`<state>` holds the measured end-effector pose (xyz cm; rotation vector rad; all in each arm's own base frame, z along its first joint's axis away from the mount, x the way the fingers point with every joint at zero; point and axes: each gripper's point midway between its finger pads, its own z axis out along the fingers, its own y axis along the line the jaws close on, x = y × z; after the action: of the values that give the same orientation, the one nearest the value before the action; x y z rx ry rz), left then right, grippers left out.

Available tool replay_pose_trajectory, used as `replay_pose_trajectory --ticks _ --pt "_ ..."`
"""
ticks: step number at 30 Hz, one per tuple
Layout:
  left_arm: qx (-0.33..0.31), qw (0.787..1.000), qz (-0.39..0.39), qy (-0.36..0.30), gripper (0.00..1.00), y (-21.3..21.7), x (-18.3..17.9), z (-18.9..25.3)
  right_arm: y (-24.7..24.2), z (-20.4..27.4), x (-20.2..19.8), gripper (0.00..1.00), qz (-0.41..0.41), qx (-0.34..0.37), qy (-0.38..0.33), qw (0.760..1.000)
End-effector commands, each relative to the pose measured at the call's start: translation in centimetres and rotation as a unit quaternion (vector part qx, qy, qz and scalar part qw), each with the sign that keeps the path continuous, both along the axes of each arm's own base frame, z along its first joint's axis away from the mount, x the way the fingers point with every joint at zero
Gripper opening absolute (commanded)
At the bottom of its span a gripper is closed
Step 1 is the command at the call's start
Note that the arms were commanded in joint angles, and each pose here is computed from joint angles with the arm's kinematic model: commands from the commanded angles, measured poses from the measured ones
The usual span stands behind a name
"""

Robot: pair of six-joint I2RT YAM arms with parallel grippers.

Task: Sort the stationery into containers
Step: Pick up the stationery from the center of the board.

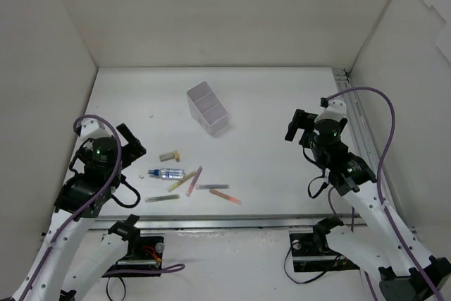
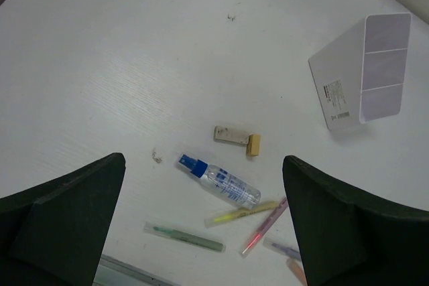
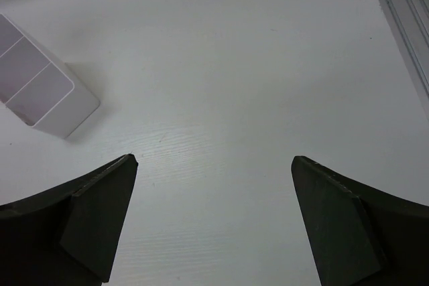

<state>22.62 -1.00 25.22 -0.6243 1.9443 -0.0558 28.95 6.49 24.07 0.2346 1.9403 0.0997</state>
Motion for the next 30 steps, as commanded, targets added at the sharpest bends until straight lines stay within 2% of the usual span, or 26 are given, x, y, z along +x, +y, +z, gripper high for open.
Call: replay_pose_trajectory --ticks 1,5,6,8,11,14,16,19,21,22,24,25,27,30 --pt "-0.007 1.000 -0.011 0.005 1.00 -0.9 1.1 -0.5 1.9 2.1 0.7 0.98 0.049 0.017 -0.039 0.998" --pt "-0.012 1.000 -0.019 0.016 1.00 -1.5 1.5 -1.3 3.5 1.5 0.8 0.98 0.087 0.028 -0.031 0.995" --pt "-0.016 0.999 -0.020 0.022 1.00 -1.6 1.4 -1.6 4.5 1.4 0.6 0.98 0.117 0.033 -0.029 0.992" --pt "-0.040 0.998 0.000 0.038 1.00 -1.7 1.1 -2.6 5.5 1.3 0.9 0.98 0.140 0.037 -0.029 0.989" --pt "-0.077 0.994 0.020 0.070 1.00 -2.2 0.3 -4.7 8.5 0.9 1.3 0.98 0.220 0.032 -0.020 0.975" --pt "-0.096 0.990 0.043 0.092 1.00 -2.1 -0.6 -6.7 14.3 0.5 1.1 0.98 0.330 -0.018 -0.007 0.944" --pt "-0.099 0.988 0.060 0.099 1.00 -1.5 -1.1 -7.3 18.4 -0.8 1.3 0.98 0.401 -0.065 0.011 0.914" --pt "-0.108 0.987 0.075 0.088 1.00 -1.0 -1.6 -7.6 26.0 -2.9 -0.6 0.98 0.518 -0.095 0.027 0.850" --pt "-0.114 0.987 0.083 0.071 1.00 -0.5 -2.0 -7.5 29.1 -4.0 -0.9 0.97 0.553 -0.107 0.033 0.825" --pt "-0.116 0.988 0.082 0.066 1.00 -0.5 -2.0 -7.4 32.1 -4.7 -1.3 0.97 0.575 -0.115 0.035 0.809" --pt "-0.118 0.988 0.084 0.054 1.00 -0.3 -2.3 -7.1 35.0 -6.1 -0.2 0.98 0.584 -0.144 0.032 0.798" --pt "-0.119 0.988 0.087 0.054 1.00 -0.1 -2.6 -7.1 36.4 -6.8 -1.0 0.98 0.593 -0.158 0.030 0.789" --pt "-0.116 0.986 0.103 0.053 1.00 0.6 -3.3 -7.1 37.7 -7.6 -0.7 0.98 0.588 -0.183 0.022 0.787" --pt "-0.117 0.984 0.122 0.050 1.00 1.3 -4.0 -7.0 40.7 -9.4 -1.1 0.95 0.608 -0.189 0.019 0.771"
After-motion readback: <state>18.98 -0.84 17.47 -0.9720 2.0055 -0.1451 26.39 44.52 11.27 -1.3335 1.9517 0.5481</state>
